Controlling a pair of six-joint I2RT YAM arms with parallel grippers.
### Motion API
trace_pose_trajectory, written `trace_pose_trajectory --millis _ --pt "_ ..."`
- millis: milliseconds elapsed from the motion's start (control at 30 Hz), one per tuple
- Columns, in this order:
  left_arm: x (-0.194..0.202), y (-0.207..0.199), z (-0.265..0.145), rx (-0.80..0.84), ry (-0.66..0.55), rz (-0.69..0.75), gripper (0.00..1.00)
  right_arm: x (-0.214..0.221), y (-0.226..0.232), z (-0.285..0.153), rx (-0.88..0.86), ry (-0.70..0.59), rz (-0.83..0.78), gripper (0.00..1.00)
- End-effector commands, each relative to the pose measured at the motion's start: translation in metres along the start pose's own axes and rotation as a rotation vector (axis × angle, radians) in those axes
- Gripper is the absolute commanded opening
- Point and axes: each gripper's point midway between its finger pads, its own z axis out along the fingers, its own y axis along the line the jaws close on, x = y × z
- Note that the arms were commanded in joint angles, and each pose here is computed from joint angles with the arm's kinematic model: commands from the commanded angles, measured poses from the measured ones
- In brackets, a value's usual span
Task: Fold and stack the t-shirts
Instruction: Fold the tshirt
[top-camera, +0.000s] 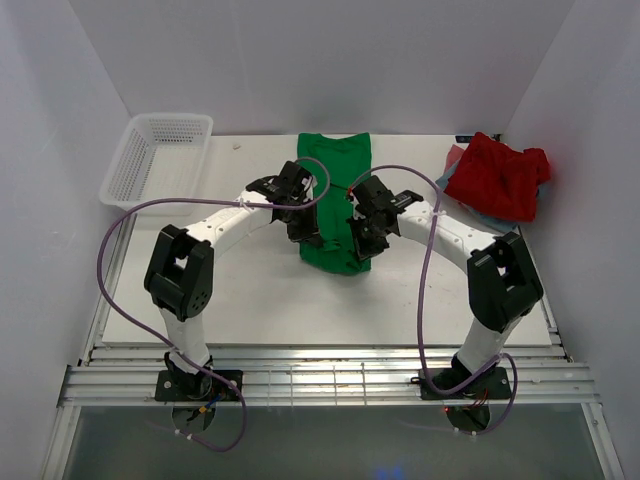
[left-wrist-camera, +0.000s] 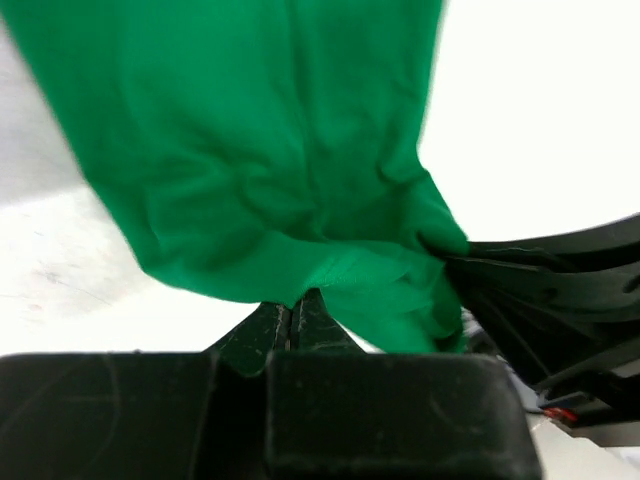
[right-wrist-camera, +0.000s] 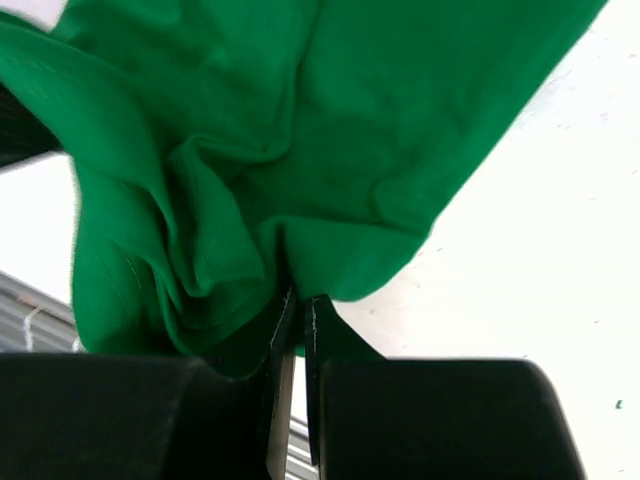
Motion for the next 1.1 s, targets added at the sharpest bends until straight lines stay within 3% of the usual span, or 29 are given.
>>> trace_pose_trajectory --millis 0,300,567,833,1067 --pt "-0.022 0.022 0.006 -0.052 -0.042 -0.042 0.0 -0.018 -0.02 0.0 0.081 -0.013 -0.024 0.08" --pt "-0.083 0.043 0.021 -0.055 -0.137 -0.043 0.0 -0.083 -0.067 0.025 0.189 -0.055 -0.032 0.08" --pt "-0.144 0.045 0.02 -0.024 -0.225 -0.055 0.0 -0.149 -0.082 0.024 0.21 -0.108 -0.051 0.08" --pt "-0.182 0.057 0.025 -0.01 -0.264 -0.082 0.0 -0.157 -0.112 0.038 0.247 -0.101 -0.011 0.08" --pt "-0.192 0.066 0.04 0.002 -0.261 -0.085 0.0 -0.181 -0.124 0.053 0.26 -0.155 0.009 0.08"
